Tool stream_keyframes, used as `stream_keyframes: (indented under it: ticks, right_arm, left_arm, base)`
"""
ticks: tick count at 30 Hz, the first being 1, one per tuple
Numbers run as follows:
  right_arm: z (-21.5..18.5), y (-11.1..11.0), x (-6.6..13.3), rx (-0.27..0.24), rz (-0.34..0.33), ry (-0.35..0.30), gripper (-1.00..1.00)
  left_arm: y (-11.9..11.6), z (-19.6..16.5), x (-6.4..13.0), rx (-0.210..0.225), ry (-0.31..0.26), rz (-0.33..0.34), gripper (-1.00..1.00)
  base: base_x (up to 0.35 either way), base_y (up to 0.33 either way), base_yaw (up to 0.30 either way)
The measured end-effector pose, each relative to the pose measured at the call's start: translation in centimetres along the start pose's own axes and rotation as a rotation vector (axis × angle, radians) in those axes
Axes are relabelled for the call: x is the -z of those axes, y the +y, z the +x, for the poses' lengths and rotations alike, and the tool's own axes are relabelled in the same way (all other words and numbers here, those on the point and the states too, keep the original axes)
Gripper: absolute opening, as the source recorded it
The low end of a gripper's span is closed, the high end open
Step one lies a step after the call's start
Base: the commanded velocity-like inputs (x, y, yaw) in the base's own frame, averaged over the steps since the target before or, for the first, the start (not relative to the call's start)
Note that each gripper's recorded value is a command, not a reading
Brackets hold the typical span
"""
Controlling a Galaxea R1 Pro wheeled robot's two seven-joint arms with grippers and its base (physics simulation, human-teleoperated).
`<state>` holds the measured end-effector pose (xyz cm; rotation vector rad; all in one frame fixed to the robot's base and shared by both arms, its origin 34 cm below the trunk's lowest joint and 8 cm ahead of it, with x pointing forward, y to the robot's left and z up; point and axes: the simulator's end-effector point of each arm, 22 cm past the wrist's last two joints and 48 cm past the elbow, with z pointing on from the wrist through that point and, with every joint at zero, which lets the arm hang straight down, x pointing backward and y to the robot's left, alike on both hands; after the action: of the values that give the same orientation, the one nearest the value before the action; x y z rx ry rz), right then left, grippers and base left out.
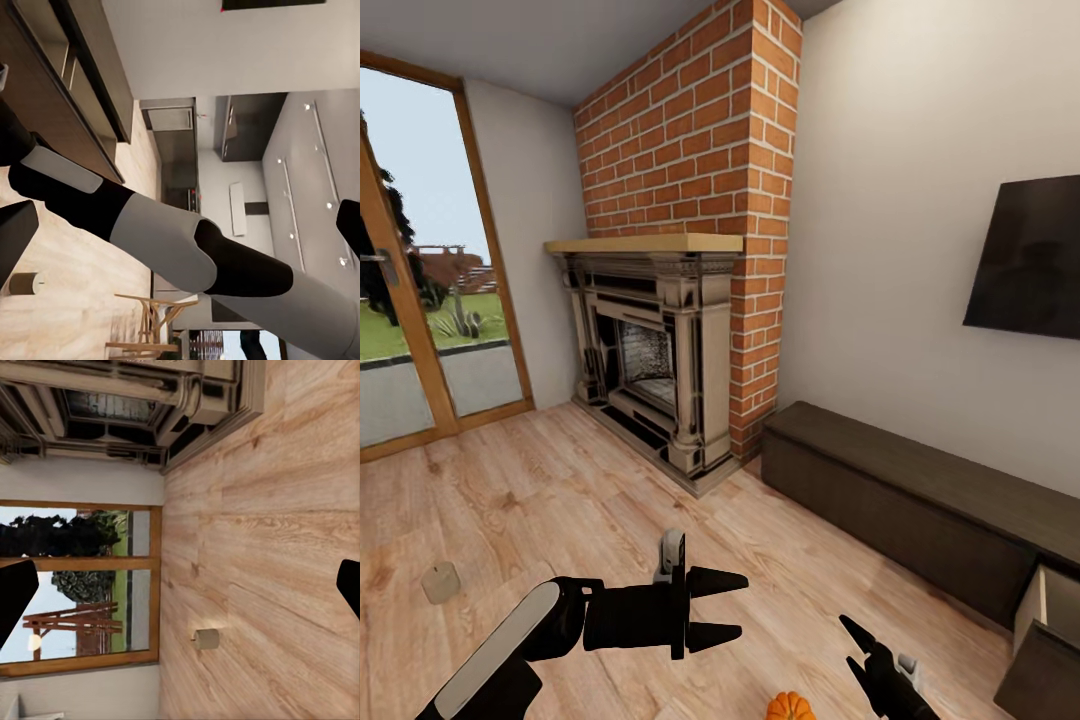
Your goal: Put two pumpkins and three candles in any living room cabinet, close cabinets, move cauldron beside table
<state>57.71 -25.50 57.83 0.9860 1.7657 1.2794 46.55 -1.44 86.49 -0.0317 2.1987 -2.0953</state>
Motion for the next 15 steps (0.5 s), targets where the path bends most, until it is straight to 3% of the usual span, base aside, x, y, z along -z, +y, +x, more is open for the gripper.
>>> stream_keyframes:
  ticks: [9,15]
  right_arm:
    - [-0.28,0.05,0.12,0.004,-0.003,-0.004,1.00]
    - [-0.26,-0.01,0.14,0.002,0.000,-0.003,1.00]
  left_arm:
    - [0.01,0.01,0.00,0.000,0.000,0.000,1.00]
    - [0.07,-0.01,0.01,0.002,-0.001,-0.001,1.00]
  base:
    - [0.016,0.002,0.000]
    - [0.231,0.088,0.000]
